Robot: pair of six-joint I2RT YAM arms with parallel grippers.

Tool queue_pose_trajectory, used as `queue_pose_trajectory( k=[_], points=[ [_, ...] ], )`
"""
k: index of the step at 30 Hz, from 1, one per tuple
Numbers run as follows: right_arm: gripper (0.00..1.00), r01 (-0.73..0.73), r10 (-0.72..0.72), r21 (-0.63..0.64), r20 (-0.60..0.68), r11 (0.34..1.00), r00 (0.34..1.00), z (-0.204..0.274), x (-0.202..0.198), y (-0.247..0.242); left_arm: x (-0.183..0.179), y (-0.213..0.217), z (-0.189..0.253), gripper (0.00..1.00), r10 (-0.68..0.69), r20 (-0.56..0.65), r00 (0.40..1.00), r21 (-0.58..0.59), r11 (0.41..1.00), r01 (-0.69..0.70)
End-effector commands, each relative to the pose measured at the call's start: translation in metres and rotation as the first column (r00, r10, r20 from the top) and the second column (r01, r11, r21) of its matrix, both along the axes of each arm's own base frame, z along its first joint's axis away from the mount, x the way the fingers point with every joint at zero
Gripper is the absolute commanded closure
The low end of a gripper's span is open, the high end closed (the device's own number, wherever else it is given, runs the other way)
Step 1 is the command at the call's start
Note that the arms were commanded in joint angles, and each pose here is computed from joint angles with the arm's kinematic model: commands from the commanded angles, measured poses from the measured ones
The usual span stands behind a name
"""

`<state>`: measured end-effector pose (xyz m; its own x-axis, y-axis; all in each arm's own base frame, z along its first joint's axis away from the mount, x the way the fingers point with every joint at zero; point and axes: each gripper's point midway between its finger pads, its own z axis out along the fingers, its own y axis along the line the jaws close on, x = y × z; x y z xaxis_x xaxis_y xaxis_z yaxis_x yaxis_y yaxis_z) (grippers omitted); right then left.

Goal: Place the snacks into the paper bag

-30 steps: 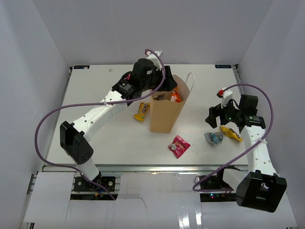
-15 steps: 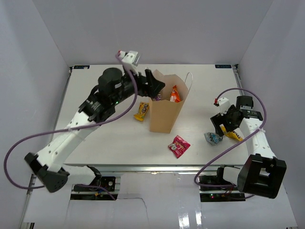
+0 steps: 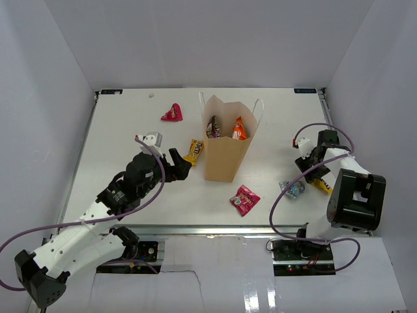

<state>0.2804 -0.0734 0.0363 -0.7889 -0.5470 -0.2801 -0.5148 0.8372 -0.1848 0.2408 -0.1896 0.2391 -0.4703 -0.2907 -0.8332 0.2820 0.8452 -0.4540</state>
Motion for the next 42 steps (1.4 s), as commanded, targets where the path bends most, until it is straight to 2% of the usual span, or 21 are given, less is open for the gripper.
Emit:
queue_pose_trajectory(
  k=[1,4,5,8,9,14,15,17,18,20,21,22,26,27,29,31,33,34,36,38,42],
  points=[
    [0.47,0.011,-0.010,-0.034,0.013,0.999,1.000,-0.003,0.005,-0.009,-0.001,0.007,-0.006,0.02,0.060,-0.027,0.998,-0.061,0.996,-0.062],
    [0.62,0.006,-0.006,-0.021,0.010,1.000,1.000,-0.005,0.000,-0.008,-0.002,0.006,-0.015,0.02,0.067,-0.049,0.997,-0.067,0.995,-0.070],
    [0.71,0.007,-0.007,-0.017,0.011,1.000,1.000,-0.005,-0.001,-0.008,-0.002,0.005,-0.018,0.02,0.067,-0.057,0.996,-0.068,0.995,-0.071],
    [0.84,-0.006,0.005,0.025,0.047,1.000,0.999,0.006,0.002,-0.003,-0.001,0.003,-0.026,0.02,0.064,-0.075,0.995,-0.067,0.995,-0.069],
    [0.92,-0.011,0.008,0.037,0.075,0.999,0.997,0.015,0.008,-0.001,-0.001,0.001,-0.031,0.02,0.060,-0.085,0.995,-0.061,0.996,-0.066],
    [0.92,-0.174,0.100,0.275,0.263,0.946,0.960,0.092,0.027,0.052,0.003,-0.005,-0.044,0.02,0.058,-0.118,0.991,-0.045,0.997,-0.064],
    [0.92,-0.256,0.134,0.363,0.328,0.896,0.935,0.113,0.030,0.075,0.004,-0.005,-0.046,0.02,0.061,-0.124,0.990,-0.044,0.997,-0.067],
    [0.92,-0.374,0.166,0.398,0.467,0.838,0.869,0.171,0.037,0.096,0.007,-0.008,-0.052,0.02,0.066,-0.141,0.988,-0.029,0.997,-0.071],
    [0.92,-0.459,0.185,0.428,0.541,0.779,0.820,0.200,0.036,0.115,0.008,-0.009,-0.053,0.02,0.064,-0.146,0.987,-0.026,0.997,-0.068],
    [0.92,-0.553,0.180,0.409,0.663,0.726,0.726,0.261,0.044,0.131,0.011,-0.011,-0.059,0.02,0.066,-0.164,0.984,-0.011,0.998,-0.069],
    [0.92,-0.619,0.184,0.404,0.720,0.673,0.669,0.290,0.040,0.144,0.012,-0.013,-0.060,0.02,0.062,-0.168,0.984,-0.009,0.998,-0.065],
    [0.92,-0.656,0.144,0.376,0.790,0.654,0.597,0.333,0.046,0.150,0.014,-0.014,-0.062,0.02,0.064,-0.174,0.983,0.001,0.998,-0.065],
    [0.92,-0.780,0.099,0.294,0.906,0.553,0.412,0.420,0.033,0.180,0.017,-0.017,-0.065,0.02,0.060,-0.185,0.981,0.011,0.998,-0.060],
    [0.92,-0.816,0.066,0.287,0.928,0.501,0.367,0.446,0.029,0.195,0.018,-0.018,-0.065,0.02,0.061,-0.186,0.981,0.011,0.998,-0.060],
    [0.92,-0.853,0.047,0.262,0.948,0.451,0.316,0.476,0.020,0.214,0.018,-0.019,-0.066,0.02,0.057,-0.193,0.979,0.018,0.998,-0.055],
    [0.92,-0.884,0.036,0.301,0.941,0.358,0.335,0.485,0.018,0.248,0.019,-0.019,-0.068,0.02,0.060,-0.200,0.978,0.024,0.998,-0.057],
    [0.92,-0.890,0.044,0.350,0.925,0.291,0.378,0.484,0.022,0.276,0.018,-0.019,-0.070,0.02,0.063,-0.207,0.976,0.032,0.998,-0.058],
    [0.92,-0.886,0.052,0.369,0.916,0.282,0.398,0.479,0.025,0.285,0.018,-0.018,-0.071,0.02,0.066,-0.211,0.975,0.035,0.998,-0.060],
    [0.92,-0.867,0.083,0.417,0.887,0.274,0.454,0.460,0.033,0.309,0.016,-0.015,-0.073,0.02,0.074,-0.219,0.973,0.042,0.997,-0.067],
    [0.92,-0.859,0.105,0.426,0.877,0.283,0.470,0.442,0.043,0.329,0.014,-0.012,-0.076,0.02,0.084,-0.229,0.970,0.051,0.996,-0.074],
    [0.90,-0.816,0.138,0.474,0.831,0.331,0.538,0.399,0.061,0.345,0.011,-0.006,-0.079,0.02,0.093,-0.229,0.969,0.074,0.994,-0.078]
  ],
)
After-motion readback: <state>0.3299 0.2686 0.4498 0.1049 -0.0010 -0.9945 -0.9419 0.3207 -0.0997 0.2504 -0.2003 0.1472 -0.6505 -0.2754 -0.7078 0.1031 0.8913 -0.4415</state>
